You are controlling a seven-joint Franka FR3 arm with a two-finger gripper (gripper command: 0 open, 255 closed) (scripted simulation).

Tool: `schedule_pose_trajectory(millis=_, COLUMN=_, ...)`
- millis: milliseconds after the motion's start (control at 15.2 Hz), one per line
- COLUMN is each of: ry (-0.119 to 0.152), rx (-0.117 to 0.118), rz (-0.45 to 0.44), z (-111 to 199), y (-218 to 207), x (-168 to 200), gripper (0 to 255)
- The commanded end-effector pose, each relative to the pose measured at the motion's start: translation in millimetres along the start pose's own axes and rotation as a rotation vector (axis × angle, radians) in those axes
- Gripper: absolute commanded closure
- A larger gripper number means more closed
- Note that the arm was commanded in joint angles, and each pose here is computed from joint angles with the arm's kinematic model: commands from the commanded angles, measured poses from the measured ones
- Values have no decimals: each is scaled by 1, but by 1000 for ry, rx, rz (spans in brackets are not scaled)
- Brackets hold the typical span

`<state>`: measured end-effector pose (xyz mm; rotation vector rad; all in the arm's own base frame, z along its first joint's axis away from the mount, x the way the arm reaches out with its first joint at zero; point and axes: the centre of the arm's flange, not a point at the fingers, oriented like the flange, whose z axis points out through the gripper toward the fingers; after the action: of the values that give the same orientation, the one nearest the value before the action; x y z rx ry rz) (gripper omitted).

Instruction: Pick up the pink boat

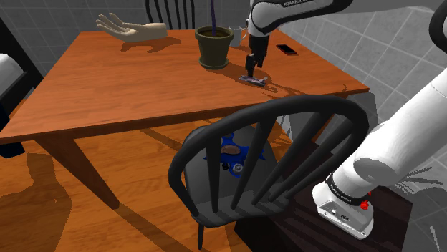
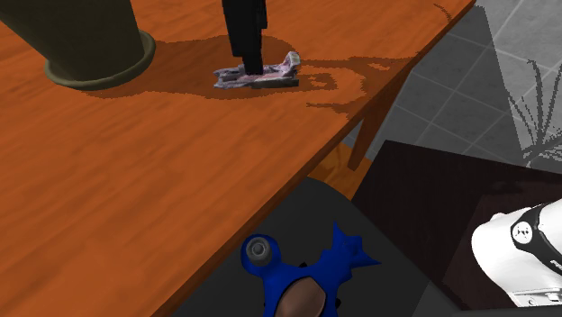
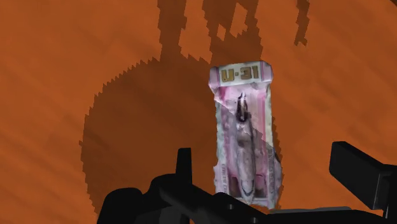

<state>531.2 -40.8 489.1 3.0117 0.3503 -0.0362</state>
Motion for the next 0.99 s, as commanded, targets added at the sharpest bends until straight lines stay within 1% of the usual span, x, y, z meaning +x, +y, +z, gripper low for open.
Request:
schedule_pose_trajectory(millis=0, ry=-2, rx=-3, rz=-7, z=11, y=1, x=5, gripper=0)
schedule_pose_trajectory(millis=330, ry=-2, rx=-3, rz=-7, z=38, y=-2, x=6, gripper=0)
schedule_pose_trajectory(millis=462, ry=-2, rx=-3, rz=-7, z=41, y=-2, x=6, gripper=0)
schedule_pose_trajectory(millis=528, ry=-2, rx=-3, rz=-7, z=40, y=-3, x=7, gripper=255)
schedule_pose_trajectory(millis=924, ry=-2, rx=-3, rz=-7, z=39, y=-3, x=7, gripper=255)
